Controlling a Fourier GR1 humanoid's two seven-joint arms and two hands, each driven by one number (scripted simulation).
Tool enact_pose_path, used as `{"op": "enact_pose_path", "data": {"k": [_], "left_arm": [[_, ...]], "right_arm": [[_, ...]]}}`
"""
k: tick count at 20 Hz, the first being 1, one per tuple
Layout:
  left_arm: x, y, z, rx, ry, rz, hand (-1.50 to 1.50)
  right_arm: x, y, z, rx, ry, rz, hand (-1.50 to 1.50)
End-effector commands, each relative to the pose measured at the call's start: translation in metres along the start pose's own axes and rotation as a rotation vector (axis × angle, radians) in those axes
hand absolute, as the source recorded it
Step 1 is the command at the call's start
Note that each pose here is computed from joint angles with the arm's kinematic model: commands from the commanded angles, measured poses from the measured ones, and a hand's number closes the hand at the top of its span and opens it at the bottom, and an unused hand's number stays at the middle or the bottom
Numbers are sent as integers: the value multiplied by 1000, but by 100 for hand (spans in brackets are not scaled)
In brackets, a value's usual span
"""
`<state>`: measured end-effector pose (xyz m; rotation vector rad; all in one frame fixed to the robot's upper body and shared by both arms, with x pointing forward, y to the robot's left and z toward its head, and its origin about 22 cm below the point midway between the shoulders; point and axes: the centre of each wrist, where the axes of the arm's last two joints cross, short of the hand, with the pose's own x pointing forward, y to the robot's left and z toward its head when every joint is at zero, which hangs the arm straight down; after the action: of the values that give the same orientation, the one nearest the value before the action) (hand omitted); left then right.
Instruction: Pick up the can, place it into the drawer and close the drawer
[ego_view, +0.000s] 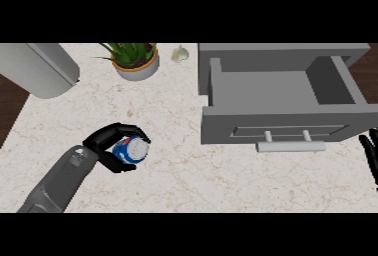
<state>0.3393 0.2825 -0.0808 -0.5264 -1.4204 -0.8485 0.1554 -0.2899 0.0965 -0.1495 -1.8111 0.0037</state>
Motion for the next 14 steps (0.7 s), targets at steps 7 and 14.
{"op": "enact_pose_path", "data": {"k": [7, 14], "left_arm": [[-9, -14, 5, 29, -133, 187, 150], [-18, -1, 28, 940, -80, 259, 150]], "right_arm": [[-5, -8, 15, -24, -10, 1, -150], [-1, -8, 13, -75, 7, 7, -150]]}}
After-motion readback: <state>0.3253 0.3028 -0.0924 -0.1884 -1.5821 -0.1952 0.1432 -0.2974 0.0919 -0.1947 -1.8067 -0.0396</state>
